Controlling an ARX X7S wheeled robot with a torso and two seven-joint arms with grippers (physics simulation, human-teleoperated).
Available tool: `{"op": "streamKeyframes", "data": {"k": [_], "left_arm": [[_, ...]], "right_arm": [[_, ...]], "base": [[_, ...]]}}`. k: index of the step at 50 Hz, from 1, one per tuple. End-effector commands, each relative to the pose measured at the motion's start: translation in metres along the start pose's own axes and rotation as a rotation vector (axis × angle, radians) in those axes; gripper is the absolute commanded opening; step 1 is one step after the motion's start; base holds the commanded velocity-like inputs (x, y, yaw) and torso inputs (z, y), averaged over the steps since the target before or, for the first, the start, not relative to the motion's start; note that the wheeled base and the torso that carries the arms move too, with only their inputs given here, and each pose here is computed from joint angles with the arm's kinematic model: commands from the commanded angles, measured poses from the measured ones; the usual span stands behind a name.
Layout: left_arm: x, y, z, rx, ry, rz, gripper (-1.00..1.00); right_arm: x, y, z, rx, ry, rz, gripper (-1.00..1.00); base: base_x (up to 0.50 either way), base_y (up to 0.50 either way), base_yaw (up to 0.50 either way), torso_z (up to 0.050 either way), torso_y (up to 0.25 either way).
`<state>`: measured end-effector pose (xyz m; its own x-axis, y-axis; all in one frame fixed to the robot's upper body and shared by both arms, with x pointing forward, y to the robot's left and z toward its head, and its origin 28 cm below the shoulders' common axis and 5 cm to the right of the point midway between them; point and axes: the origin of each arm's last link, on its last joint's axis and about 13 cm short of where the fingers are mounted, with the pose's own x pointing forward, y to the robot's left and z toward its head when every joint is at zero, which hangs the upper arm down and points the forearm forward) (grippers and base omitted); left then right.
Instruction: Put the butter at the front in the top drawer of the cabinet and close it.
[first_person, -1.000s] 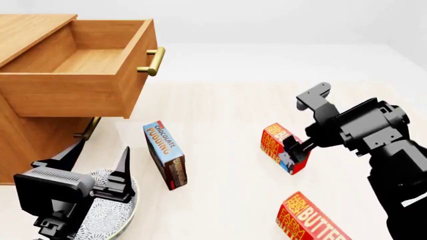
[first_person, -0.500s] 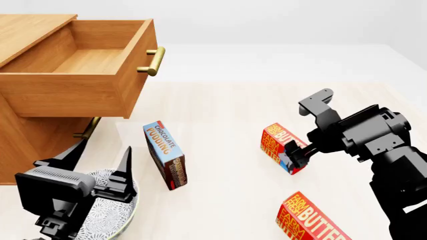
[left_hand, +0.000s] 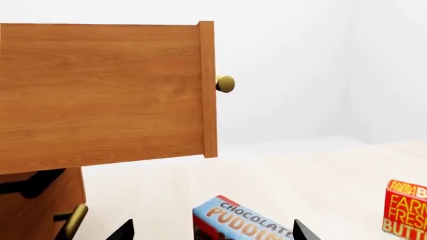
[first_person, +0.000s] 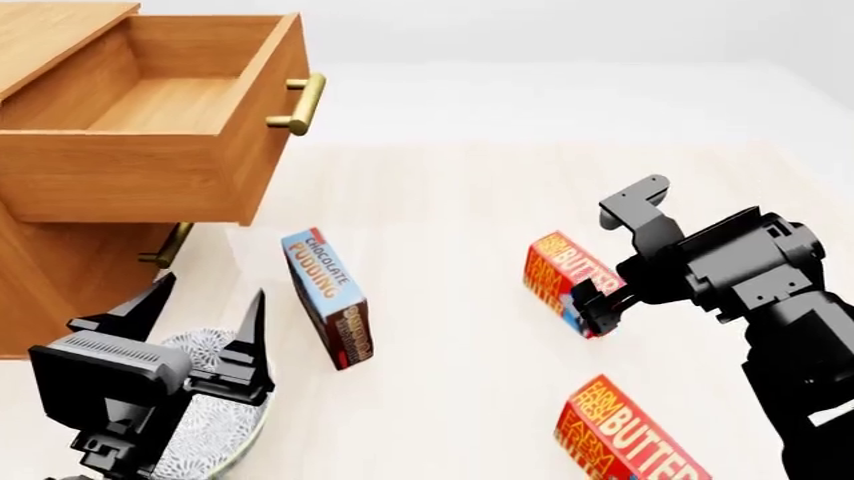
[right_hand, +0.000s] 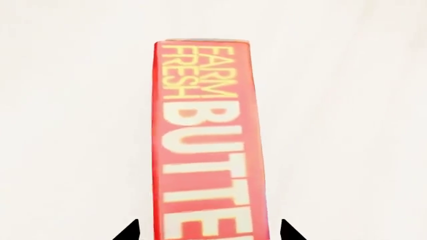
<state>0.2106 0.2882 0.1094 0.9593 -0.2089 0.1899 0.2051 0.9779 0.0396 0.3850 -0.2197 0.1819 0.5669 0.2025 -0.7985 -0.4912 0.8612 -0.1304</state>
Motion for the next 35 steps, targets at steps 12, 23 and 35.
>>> {"op": "streamKeyframes", "data": {"k": [12,23,35], "left_arm": [[-0.0002,0.0001,0.0018,-0.001,-0.008,0.000,1.00],[-0.0004,0.0009,0.0042,-0.009,-0.017,0.006,1.00],[-0.0014,0.0010,0.0066,-0.008,-0.025,0.007,1.00]], "right_arm": [[-0.0007,0.0008,-0.0008,-0.001,-0.004,0.003,1.00],[-0.0043,0.0012,0.0003,-0.001,-0.040,-0.009,-1.00],[-0.0096,-0.0035,0.0069,0.007,-0.151,-0.086,-1.00]], "base": [[0.00,0.00,0.00,0.002,-0.110],[0.00,0.00,0.00,0.000,0.000],[0.00,0.00,0.00,0.000,0.000]]}}
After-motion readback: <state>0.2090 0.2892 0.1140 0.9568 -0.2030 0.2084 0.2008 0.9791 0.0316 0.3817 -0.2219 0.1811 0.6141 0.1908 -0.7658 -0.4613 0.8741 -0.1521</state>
